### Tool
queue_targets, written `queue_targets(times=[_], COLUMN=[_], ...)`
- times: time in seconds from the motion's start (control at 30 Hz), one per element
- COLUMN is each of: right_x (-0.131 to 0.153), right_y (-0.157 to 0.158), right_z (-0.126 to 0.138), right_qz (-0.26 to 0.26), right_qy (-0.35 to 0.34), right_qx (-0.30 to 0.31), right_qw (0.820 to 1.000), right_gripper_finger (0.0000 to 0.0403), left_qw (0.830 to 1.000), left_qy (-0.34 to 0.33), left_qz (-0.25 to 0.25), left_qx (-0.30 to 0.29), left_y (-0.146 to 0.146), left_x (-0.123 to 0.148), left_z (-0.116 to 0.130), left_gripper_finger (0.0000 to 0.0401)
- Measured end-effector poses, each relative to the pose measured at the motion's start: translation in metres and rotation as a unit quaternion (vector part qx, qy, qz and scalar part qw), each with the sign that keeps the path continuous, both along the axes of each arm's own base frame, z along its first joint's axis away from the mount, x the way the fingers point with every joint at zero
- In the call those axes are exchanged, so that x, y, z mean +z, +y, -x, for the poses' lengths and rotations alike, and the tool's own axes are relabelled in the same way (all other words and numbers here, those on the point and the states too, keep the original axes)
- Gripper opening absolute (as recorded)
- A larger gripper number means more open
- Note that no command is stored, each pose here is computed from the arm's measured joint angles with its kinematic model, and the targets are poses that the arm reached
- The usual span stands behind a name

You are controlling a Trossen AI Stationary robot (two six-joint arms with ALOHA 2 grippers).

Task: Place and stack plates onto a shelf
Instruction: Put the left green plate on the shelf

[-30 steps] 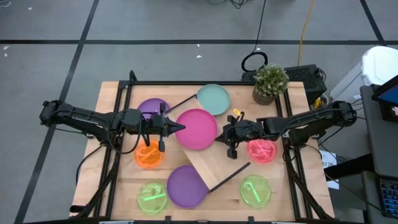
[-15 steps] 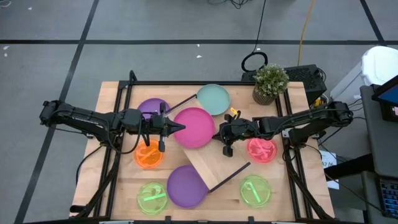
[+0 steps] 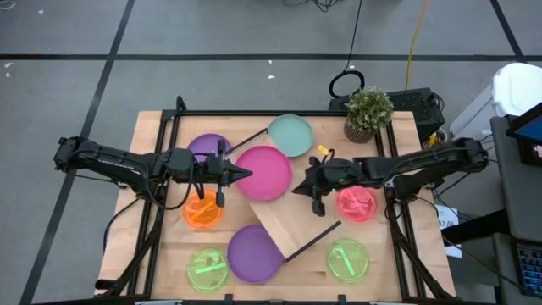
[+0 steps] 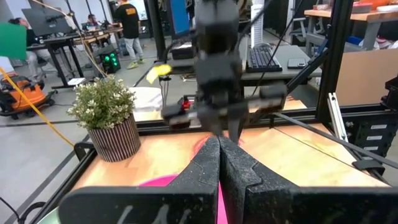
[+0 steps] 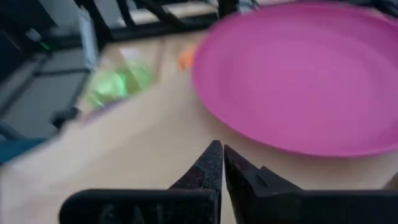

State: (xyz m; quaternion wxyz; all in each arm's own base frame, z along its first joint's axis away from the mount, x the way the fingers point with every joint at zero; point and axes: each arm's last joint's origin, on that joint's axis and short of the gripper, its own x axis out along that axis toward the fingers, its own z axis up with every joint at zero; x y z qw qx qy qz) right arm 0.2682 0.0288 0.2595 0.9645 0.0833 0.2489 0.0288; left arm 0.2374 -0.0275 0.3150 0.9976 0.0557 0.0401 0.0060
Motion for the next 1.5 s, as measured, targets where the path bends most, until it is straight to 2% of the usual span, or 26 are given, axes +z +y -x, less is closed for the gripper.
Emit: queue_targets(times=[0.2, 0.53, 0.9, 1.27, 1.4, 1.5], right_x=[0.027, 0.055, 0.061, 0.067, 0.066, 0.064], right_y=[0.012, 0.019, 0.002, -0.005, -0.005, -0.005], right_z=[0.020, 0.046, 0.050, 0.055, 0.055, 0.054], right_qz=[-0.040, -0.024, 0.004, 0.039, 0.042, 0.043], right_qy=[-0.053, -0.124, -0.140, -0.158, -0.152, -0.146], right_qx=[0.004, -0.021, -0.063, -0.063, -0.062, -0.061], right_qw=[0.998, 0.992, 0.988, 0.985, 0.986, 0.986], right_gripper_finger=[0.0002, 0.0002, 0.0002, 0.0002, 0.0002, 0.0002], left_qw=[1.000, 0.998, 0.991, 0.968, 0.956, 0.941], left_qy=[0.015, 0.025, 0.106, 0.172, 0.193, 0.226], left_qz=[0.014, 0.047, 0.022, 0.038, 0.089, 0.158], left_qx=[0.002, -0.026, -0.079, -0.181, -0.204, -0.196], left_y=[0.000, -0.015, -0.040, -0.084, -0.098, -0.111], left_x=[-0.003, -0.005, -0.020, -0.025, -0.025, -0.031], left_z=[0.000, 0.003, 0.012, 0.047, 0.059, 0.065], left_gripper_finger=[0.0001, 0.0001, 0.0001, 0.0001, 0.0001, 0.0001])
